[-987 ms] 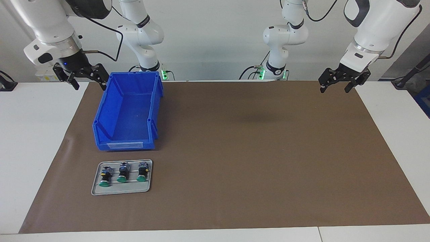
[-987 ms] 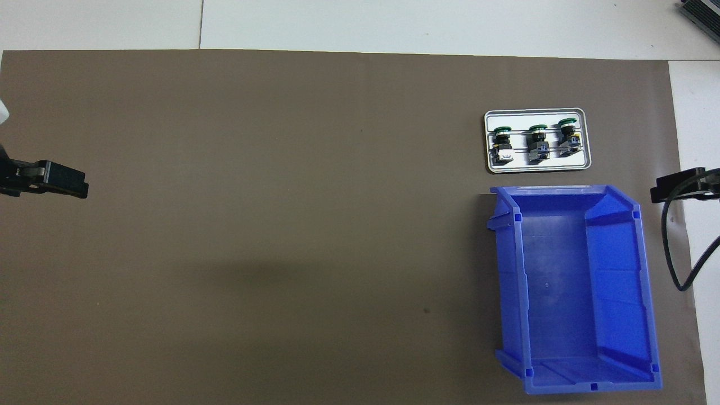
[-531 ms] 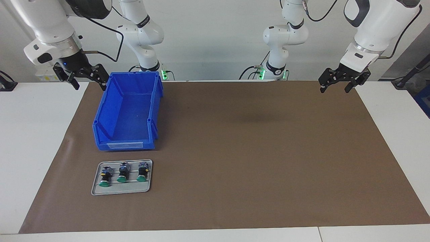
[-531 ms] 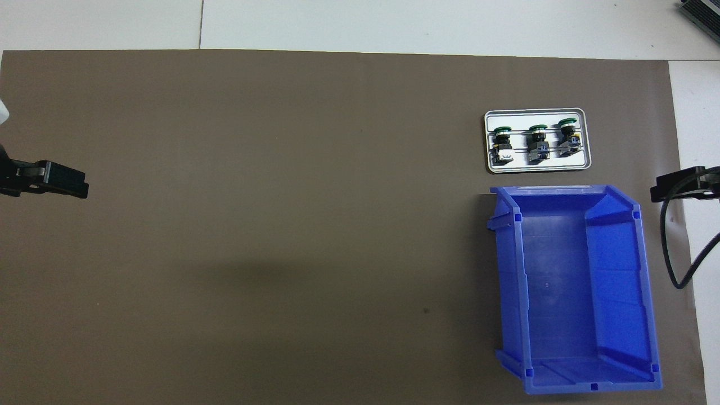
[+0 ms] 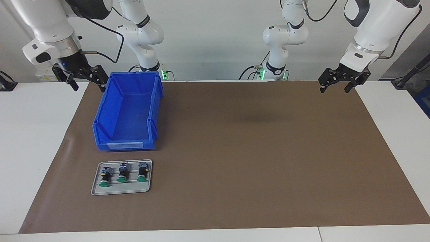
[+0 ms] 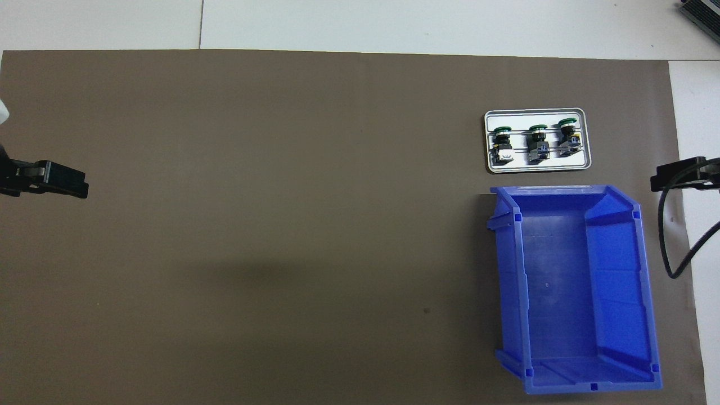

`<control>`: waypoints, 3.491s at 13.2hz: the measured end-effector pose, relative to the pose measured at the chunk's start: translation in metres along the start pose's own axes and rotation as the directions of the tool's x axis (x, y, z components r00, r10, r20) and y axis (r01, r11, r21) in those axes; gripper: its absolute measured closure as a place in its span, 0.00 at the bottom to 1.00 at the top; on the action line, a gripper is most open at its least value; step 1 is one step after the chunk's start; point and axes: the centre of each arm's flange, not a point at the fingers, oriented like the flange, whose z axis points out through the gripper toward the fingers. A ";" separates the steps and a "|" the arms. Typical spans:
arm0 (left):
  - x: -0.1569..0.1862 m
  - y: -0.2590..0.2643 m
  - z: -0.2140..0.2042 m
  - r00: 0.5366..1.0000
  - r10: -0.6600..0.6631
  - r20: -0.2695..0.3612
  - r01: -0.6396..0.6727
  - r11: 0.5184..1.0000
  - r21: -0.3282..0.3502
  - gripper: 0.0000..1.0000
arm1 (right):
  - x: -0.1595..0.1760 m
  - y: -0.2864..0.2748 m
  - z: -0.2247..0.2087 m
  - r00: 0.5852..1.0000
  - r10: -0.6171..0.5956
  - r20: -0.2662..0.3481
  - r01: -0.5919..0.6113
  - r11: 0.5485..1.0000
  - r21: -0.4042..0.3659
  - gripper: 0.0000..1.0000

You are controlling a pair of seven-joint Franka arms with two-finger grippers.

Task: Place and press button with both arms
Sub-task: 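Reach the right gripper to the metal tray and grasp a green button, then carry the green button to the table center and release it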

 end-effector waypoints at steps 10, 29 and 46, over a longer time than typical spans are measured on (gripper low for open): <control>0.000 0.000 0.000 1.000 0.000 0.000 0.000 1.000 0.000 0.00 | 0.132 -0.059 0.201 0.991 -0.074 -0.112 0.077 0.997 0.018 0.00; 0.000 0.000 0.000 1.000 0.000 0.000 0.000 1.000 0.000 0.00 | 0.120 -0.045 0.342 0.979 -0.148 -0.139 0.156 0.987 0.047 0.24; 0.000 0.000 0.000 1.000 0.000 0.000 0.000 1.000 0.000 0.00 | 0.157 -0.132 0.184 0.594 0.804 0.033 -0.788 0.573 0.225 0.68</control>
